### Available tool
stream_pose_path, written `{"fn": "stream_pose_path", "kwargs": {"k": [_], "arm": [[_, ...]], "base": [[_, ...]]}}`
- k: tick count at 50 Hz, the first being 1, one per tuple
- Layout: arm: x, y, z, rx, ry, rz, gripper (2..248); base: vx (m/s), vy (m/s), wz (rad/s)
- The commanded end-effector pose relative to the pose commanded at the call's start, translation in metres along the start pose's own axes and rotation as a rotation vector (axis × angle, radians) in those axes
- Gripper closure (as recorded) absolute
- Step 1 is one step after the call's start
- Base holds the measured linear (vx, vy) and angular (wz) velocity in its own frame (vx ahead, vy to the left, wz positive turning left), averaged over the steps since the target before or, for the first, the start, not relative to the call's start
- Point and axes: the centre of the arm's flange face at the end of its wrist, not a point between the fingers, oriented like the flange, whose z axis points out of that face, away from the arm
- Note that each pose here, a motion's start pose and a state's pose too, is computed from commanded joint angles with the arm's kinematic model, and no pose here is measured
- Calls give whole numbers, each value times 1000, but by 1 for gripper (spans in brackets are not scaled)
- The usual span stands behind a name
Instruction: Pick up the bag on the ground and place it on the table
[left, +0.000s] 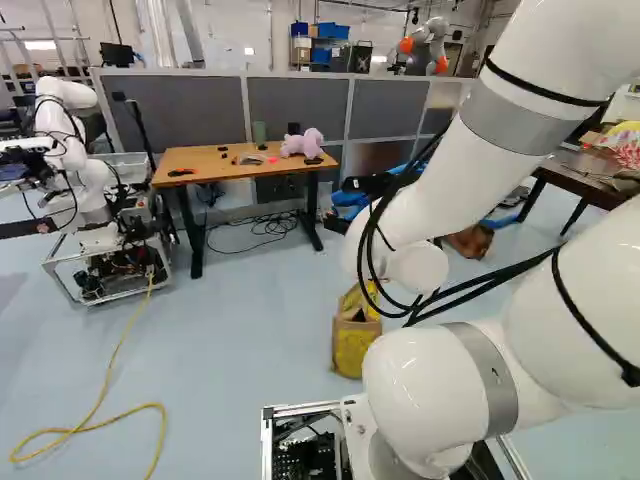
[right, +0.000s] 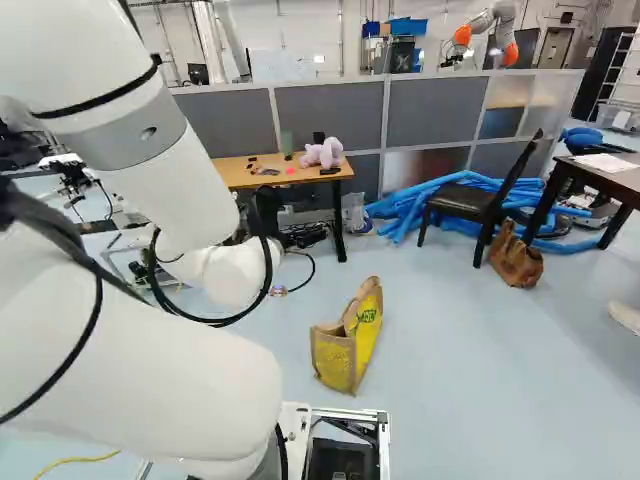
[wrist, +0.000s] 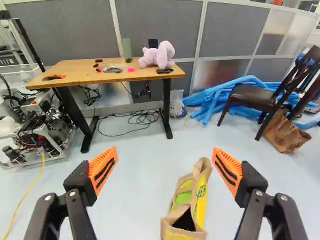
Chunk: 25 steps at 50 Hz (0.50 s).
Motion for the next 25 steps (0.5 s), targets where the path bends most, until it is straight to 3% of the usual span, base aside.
{"fn": "stream_pose_path", "kwargs": {"k": [10, 25], "arm": [[0, 0, 0, 0, 0, 0, 3], [0, 0, 0, 0, 0, 0, 3]], "base": [[132, -2, -11], [5, 1, 1]]}}
